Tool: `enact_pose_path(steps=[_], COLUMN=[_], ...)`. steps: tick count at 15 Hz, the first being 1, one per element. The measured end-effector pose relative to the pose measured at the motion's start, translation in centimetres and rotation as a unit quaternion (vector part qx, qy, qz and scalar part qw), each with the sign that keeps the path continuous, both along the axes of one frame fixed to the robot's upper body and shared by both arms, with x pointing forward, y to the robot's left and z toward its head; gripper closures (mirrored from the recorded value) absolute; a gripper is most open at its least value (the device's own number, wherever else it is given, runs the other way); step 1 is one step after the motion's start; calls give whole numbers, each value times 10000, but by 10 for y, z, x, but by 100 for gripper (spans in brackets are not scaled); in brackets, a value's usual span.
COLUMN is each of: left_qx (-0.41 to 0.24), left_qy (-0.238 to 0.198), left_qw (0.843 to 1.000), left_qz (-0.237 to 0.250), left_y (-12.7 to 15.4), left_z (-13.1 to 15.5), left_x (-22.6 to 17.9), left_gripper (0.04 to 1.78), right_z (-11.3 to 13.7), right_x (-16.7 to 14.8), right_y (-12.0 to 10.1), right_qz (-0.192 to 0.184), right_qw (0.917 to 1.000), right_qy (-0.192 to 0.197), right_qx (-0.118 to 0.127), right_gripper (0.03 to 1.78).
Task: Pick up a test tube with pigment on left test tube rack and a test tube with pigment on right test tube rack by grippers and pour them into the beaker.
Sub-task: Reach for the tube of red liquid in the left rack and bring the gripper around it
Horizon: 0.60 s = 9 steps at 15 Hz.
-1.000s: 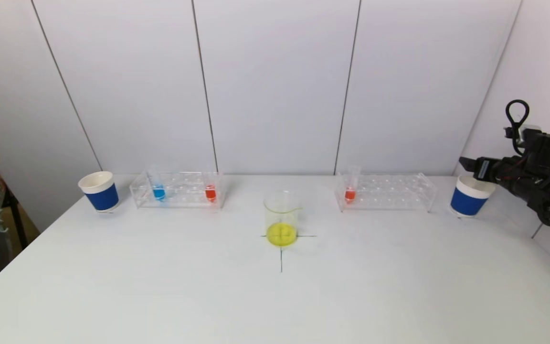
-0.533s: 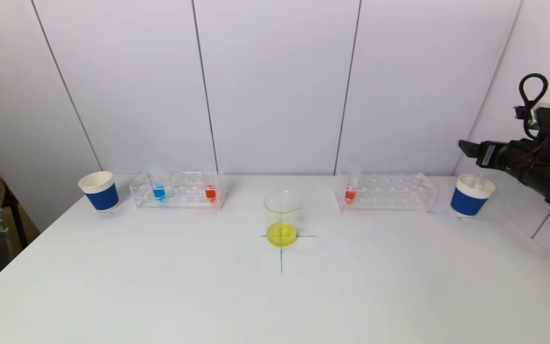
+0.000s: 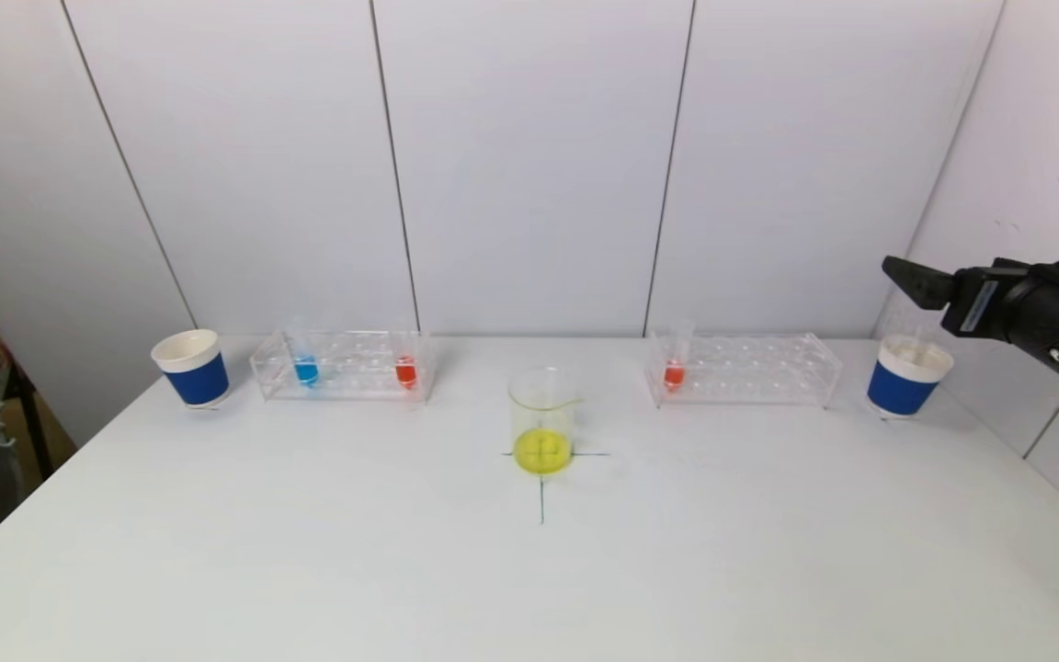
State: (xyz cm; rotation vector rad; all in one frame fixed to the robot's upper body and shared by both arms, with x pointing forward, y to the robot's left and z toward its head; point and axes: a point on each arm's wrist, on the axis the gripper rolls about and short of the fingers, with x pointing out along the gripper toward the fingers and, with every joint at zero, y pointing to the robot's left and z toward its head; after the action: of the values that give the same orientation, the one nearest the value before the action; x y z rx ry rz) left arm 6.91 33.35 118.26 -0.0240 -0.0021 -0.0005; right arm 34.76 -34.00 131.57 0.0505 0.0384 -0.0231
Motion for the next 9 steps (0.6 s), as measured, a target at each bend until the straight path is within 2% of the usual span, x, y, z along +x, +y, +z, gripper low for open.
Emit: enact_pose_path(steps=[3, 9], left_qx=[0, 0], left_qy=[0, 0], left_qw=[10000, 10000], left_qz=[-2, 0], left_y=[0, 0], left_z=[0, 0], left_x=[0, 0], left_gripper=[6, 6], right_z=[5, 6], right_x=[-43, -121], right_y=[6, 4], right_qz=[57, -190], right_qw=[9998, 9974], right_qy=[-179, -694], right_qx=[18, -17], right_gripper=[5, 5])
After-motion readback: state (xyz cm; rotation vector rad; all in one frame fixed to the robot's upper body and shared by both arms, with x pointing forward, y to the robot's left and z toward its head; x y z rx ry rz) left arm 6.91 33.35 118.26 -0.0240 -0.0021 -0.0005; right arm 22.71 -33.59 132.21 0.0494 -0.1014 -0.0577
